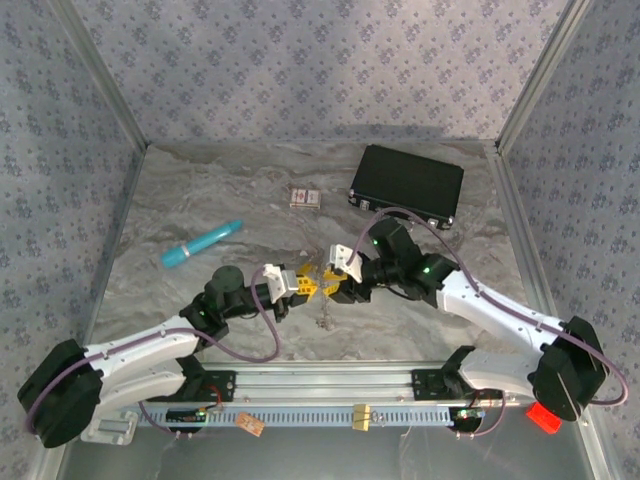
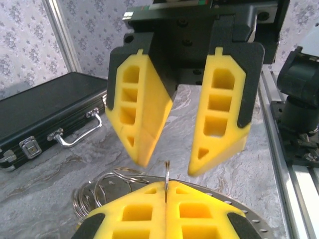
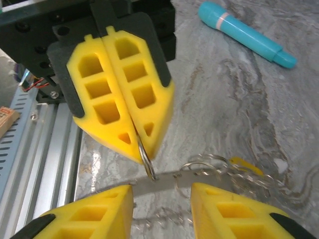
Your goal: Put the keys on the keyring
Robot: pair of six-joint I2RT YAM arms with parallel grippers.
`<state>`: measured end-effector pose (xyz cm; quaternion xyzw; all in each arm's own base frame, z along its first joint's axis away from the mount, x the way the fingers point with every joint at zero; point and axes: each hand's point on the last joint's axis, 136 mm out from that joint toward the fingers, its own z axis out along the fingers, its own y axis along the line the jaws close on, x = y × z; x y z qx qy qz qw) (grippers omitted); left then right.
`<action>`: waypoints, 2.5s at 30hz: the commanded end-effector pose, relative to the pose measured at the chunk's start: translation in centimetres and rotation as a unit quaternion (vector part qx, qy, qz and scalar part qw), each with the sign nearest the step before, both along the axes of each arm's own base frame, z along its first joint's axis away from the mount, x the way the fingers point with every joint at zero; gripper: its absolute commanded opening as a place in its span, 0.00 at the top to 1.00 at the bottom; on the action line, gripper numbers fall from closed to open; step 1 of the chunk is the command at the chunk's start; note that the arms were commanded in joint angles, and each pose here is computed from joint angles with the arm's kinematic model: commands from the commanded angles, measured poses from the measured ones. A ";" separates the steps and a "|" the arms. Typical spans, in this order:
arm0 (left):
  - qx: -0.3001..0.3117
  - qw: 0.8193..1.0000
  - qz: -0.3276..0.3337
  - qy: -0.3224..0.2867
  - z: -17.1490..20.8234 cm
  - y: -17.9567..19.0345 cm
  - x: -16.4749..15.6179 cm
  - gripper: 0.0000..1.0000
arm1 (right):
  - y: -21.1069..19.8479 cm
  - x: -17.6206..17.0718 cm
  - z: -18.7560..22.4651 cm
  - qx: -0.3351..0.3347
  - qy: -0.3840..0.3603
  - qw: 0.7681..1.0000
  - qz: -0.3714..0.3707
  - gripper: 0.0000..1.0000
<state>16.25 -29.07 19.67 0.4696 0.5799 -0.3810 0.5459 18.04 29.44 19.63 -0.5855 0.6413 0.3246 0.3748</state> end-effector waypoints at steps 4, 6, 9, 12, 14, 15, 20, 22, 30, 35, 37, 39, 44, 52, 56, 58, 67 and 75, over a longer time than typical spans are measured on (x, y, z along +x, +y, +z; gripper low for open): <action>-0.010 0.999 0.036 -0.022 1.7 0.0 1.4 1.00 | -2.2 0.9 0.3 -0.011 0.005 0.997 -0.081 0.56; -0.007 0.998 0.057 -0.013 1.5 0.2 2.2 1.00 | -2.2 1.1 0.5 -0.006 0.017 0.994 -0.110 0.56; -0.004 0.997 0.082 0.003 1.4 0.3 3.1 1.00 | -1.6 1.0 0.4 -0.006 0.027 0.989 -0.146 0.55; -0.003 0.995 0.094 0.016 1.2 0.3 3.6 1.00 | -1.2 1.1 -0.1 -0.009 0.021 0.984 -0.175 0.54; -0.001 0.995 0.098 0.023 1.0 0.3 3.7 1.00 | -1.1 1.6 -0.9 -0.016 0.020 0.981 -0.195 0.54; -0.001 0.995 0.099 0.026 1.0 0.2 3.8 1.00 | -1.1 1.8 -1.3 -0.020 0.023 0.979 -0.202 0.54; 0.001 0.994 0.101 0.033 1.0 0.2 3.9 1.00 | -0.2 2.1 -2.8 -0.041 0.024 0.978 -0.205 0.54; 0.000 0.994 0.101 0.033 1.0 0.2 3.9 1.00 | 0.3 2.2 -3.2 -0.048 0.024 0.979 -0.198 0.54; -0.003 0.995 0.099 0.031 1.3 0.2 3.8 1.00 | 0.9 2.5 -4.7 -0.068 -0.001 0.981 -0.184 0.67; -0.001 0.994 0.101 0.032 1.1 0.3 3.8 1.00 | 1.1 2.2 -4.1 -0.064 -0.015 0.983 -0.170 0.90; -0.001 0.994 0.103 0.032 1.1 0.3 3.9 1.00 | 1.2 2.0 -3.8 -0.062 -0.018 0.984 -0.165 0.97; -0.002 0.994 0.106 0.031 1.2 0.3 4.0 1.00 | 1.3 1.9 -3.4 -0.059 -0.022 0.985 -0.163 1.00; 0.004 0.993 0.113 0.033 0.9 0.3 4.3 1.00 | 1.6 1.7 -2.4 -0.053 -0.030 0.985 -0.161 1.00; 0.014 0.990 0.135 0.035 0.5 0.6 5.1 1.00 | 1.6 1.6 -1.7 -0.055 -0.044 0.984 -0.166 1.00; 0.015 0.989 0.142 0.034 0.5 0.7 5.3 1.00 | 1.4 1.9 -1.6 -0.059 -0.046 0.981 -0.178 1.00; 0.015 0.989 0.144 0.032 0.5 0.8 5.3 1.00 | 1.4 2.2 -1.4 -0.058 -0.046 0.980 -0.186 1.00; -0.008 0.985 0.174 0.014 1.6 1.4 6.2 1.00 | 3.4 0.4 -1.4 -0.049 -0.019 0.989 -0.139 1.00; -0.062 0.988 0.138 -0.027 4.5 1.0 5.0 1.00 | 3.9 -2.6 1.1 -0.002 -0.005 0.999 -0.044 0.60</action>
